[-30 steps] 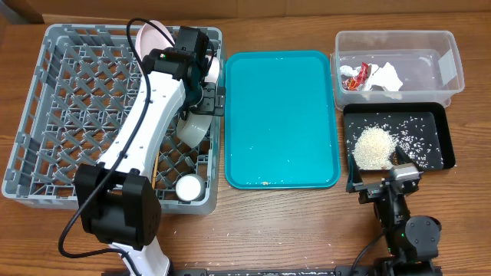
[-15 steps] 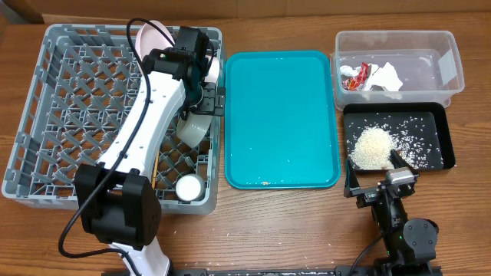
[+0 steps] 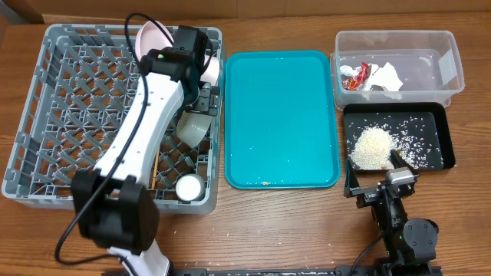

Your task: Sort waste into correct bins and load items into the dishwasher

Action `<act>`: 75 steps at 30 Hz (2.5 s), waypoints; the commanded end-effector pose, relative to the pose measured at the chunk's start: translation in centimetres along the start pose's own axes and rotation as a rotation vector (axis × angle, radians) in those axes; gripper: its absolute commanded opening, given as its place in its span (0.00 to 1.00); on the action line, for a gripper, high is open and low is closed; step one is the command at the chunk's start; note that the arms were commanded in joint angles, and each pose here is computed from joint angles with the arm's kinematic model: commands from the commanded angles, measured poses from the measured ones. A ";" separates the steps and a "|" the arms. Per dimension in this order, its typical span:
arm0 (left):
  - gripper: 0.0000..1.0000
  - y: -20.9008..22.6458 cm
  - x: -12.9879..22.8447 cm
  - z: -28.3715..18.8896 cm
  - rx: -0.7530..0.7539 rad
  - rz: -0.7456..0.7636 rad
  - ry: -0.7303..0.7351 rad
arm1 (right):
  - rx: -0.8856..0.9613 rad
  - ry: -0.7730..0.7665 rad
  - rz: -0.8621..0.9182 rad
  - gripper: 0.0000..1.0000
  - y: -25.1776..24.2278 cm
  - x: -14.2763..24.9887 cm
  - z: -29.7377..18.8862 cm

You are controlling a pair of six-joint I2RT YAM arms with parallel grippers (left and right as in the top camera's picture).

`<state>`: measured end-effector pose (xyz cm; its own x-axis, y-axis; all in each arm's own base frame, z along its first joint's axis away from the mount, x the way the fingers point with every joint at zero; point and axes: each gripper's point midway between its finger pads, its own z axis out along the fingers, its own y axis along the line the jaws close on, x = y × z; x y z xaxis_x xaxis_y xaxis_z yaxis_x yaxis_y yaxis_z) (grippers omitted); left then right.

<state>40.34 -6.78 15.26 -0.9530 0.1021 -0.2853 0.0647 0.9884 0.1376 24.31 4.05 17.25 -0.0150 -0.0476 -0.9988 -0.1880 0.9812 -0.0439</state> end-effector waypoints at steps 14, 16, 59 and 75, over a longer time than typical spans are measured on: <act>1.00 7.1 3.0 -19.4 0.130 -0.234 -1.021 | -0.012 -0.007 -0.005 1.00 0.2 0.1 0.0; 1.00 7.1 4.4 -18.4 0.142 -0.238 -1.087 | -0.012 -0.007 -0.005 1.00 0.2 0.1 0.0; 1.00 6.7 15.7 -4.1 0.090 -0.301 -1.191 | -0.012 -0.007 -0.005 1.00 0.2 0.1 0.0; 1.00 6.7 15.7 -4.1 0.090 -0.301 -1.191 | -0.012 -0.007 -0.005 1.00 0.3 0.1 0.0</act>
<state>24.63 1.12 15.54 -0.0775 -0.1324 -0.9882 -0.0520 0.9903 -0.1286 24.28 4.17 17.31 -0.0120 -0.0476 -0.9988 -0.1950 0.9798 -0.0444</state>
